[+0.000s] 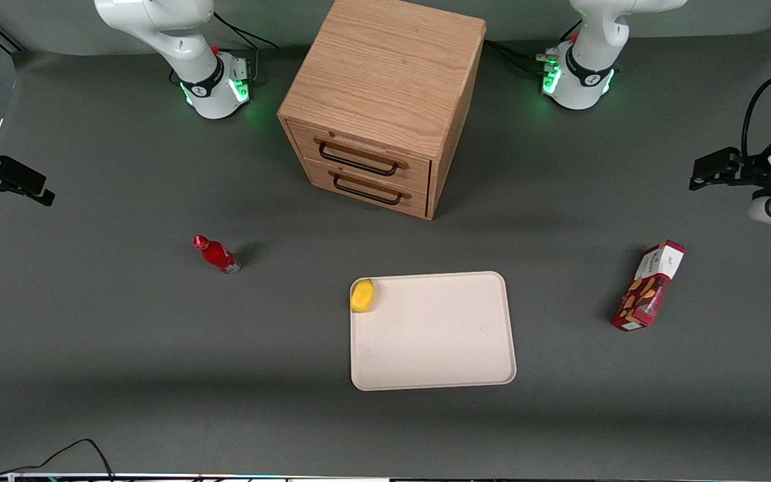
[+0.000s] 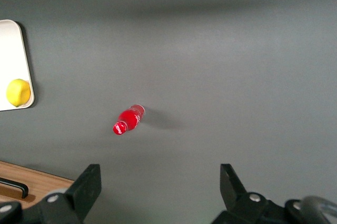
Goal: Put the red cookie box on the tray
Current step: 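Lower the open left gripper over the red-and-white cookie box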
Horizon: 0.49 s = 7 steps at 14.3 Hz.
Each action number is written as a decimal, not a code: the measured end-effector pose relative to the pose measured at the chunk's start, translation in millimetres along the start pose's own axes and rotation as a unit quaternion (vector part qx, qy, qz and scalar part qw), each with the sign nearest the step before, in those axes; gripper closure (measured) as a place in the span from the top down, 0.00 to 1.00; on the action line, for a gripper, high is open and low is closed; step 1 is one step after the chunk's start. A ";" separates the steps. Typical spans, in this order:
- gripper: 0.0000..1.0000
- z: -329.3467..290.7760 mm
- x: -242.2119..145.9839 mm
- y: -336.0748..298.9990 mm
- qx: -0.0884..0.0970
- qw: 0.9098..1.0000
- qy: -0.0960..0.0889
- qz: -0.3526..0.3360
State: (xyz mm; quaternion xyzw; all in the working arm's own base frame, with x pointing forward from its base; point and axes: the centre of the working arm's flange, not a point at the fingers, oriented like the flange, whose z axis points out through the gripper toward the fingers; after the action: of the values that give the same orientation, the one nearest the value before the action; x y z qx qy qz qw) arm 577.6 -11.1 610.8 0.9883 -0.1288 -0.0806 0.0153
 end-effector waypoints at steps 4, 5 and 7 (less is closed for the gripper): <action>1.00 -0.8 0.1 -6.1 0.005 1.000 0.000 -0.007; 1.00 4.9 1.6 -12.5 0.008 1.000 -0.007 -0.012; 1.00 37.8 14.1 -39.6 0.023 0.999 -0.026 0.016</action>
State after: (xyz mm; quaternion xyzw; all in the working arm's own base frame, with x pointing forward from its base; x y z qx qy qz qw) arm 594.8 23.2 569.2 0.9838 -0.1464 -0.1026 -0.0097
